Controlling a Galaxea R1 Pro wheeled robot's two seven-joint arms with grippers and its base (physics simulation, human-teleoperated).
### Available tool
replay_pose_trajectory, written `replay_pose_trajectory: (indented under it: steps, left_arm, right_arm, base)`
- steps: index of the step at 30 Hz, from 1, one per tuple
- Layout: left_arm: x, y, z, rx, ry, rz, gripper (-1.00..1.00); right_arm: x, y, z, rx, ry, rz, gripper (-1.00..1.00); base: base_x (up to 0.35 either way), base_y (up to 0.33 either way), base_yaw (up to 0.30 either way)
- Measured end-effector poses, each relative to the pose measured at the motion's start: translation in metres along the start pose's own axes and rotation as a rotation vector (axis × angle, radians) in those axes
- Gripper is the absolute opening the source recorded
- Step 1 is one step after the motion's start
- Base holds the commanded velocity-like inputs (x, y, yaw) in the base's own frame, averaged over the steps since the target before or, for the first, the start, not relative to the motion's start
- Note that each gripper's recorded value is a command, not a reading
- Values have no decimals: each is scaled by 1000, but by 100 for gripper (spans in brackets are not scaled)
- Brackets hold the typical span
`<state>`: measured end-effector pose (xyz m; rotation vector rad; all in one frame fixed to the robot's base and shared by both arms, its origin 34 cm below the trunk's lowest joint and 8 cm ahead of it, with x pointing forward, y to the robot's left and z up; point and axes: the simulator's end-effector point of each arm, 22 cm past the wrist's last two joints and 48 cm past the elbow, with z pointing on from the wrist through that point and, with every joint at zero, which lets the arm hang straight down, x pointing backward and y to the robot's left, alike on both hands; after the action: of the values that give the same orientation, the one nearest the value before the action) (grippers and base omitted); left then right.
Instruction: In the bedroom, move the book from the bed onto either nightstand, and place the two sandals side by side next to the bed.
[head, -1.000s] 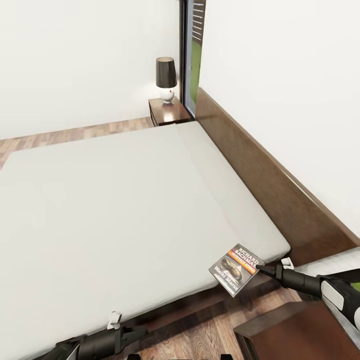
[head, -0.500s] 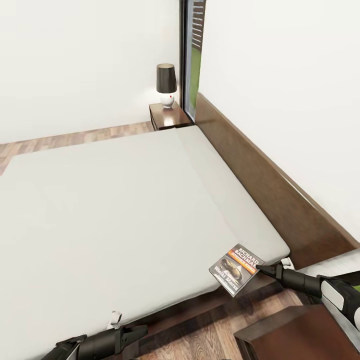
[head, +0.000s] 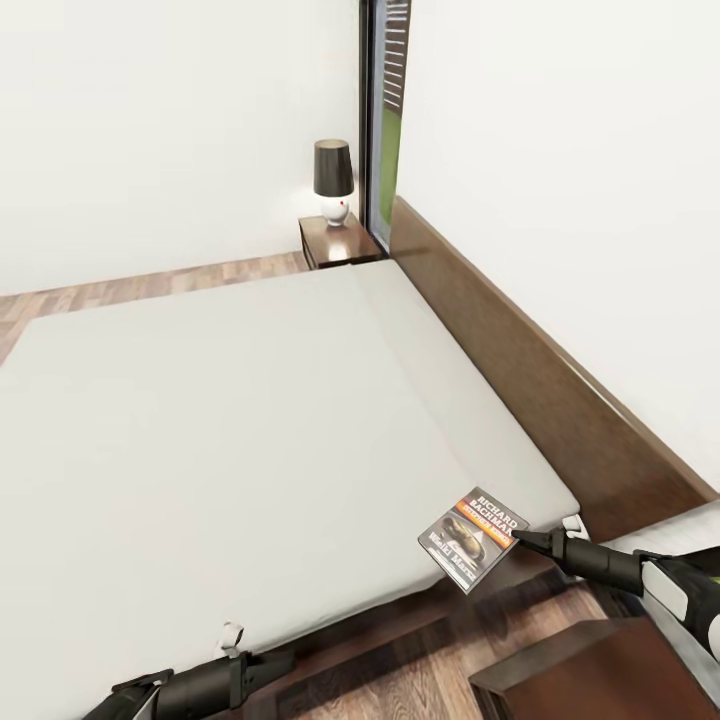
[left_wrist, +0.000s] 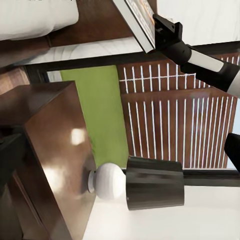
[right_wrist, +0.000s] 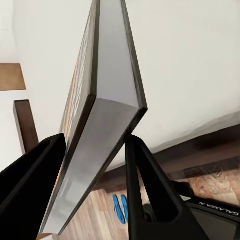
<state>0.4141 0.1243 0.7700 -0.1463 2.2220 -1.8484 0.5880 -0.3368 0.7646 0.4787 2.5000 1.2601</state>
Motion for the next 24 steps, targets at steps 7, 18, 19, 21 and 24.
replay_pose_trajectory:
  steps: [7,18,19,21,24]
  left_arm:
    - [-3,-3,0,3,-2,11,100]
    - [-7,-8,0,7,-6,27,100]
    - [-8,-9,0,7,-6,29,100]
    - [-9,-10,0,8,-6,32,100]
    - [-10,-11,0,9,-7,36,100]
  right_arm:
    - [-3,5,-2,-5,-6,-8,-100]
    - [-8,12,-5,-13,-17,-20,-100]
    - [-8,13,-6,-13,-18,-22,-100]
    - [-9,15,-6,-15,-19,-24,-100]
    - [-10,17,-7,-17,-22,-27,-100]
  base:
    - [0,0,0]
    - [0,0,0]
    - [0,0,0]
    - [0,0,0]
    - [0,0,0]
